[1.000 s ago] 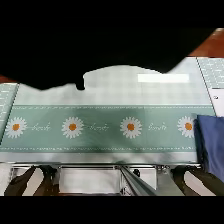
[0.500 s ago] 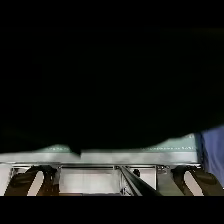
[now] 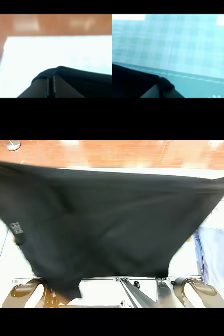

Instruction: Fold the shirts.

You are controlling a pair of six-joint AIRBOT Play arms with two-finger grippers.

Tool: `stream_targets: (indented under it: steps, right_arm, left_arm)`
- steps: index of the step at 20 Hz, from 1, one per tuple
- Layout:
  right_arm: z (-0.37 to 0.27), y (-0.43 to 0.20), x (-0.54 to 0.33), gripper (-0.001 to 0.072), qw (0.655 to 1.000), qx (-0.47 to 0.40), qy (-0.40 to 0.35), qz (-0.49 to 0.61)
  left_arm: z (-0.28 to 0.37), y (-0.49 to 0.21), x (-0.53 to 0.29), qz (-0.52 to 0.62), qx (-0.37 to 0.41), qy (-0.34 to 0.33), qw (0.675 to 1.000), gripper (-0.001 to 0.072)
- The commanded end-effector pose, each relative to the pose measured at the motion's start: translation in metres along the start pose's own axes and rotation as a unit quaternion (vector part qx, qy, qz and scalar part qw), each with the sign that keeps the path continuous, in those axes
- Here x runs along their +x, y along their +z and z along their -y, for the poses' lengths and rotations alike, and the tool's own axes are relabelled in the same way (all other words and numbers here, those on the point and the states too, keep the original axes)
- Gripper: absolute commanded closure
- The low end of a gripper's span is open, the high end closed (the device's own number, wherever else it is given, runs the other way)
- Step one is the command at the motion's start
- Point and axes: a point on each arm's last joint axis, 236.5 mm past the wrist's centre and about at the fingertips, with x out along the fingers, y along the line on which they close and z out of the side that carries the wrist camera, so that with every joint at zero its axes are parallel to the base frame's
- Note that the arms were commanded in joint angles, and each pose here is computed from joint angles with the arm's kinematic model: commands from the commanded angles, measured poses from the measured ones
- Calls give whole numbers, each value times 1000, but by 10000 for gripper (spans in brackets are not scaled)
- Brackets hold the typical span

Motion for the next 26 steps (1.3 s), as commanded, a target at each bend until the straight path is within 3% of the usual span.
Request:
stream_targets:
  steps: [1,8,11,14,19,21,24,26]
  right_arm:
    - [37,0,92,688,998,43,15,-42]
    - [99,29,253,688,987,139,43,-73]
    - [103,53,301,688,976,192,85,-58]
    - [113,35,332,688,966,223,88,-94]
    - [106,-2,331,687,958,205,112,-169]
    - [107,-8,315,687,954,195,121,-194]
    - [110,-46,302,687,945,159,101,-268]
    - [115,-80,306,687,936,132,65,-320]
  left_arm:
    - [8,-44,93,-63,-39,-25,997,665]
    - [1,-80,247,-132,-142,-16,981,664]
    - [15,-98,289,-162,-194,-40,967,664]
    - [25,-121,308,-191,-227,-55,953,664]
    - [21,-146,296,-252,-230,-55,938,664]
    - [14,-148,275,-286,-198,-68,935,664]
    - [25,-193,239,-388,-128,-111,906,663]
    - [28,-228,230,-431,-129,-113,886,664]
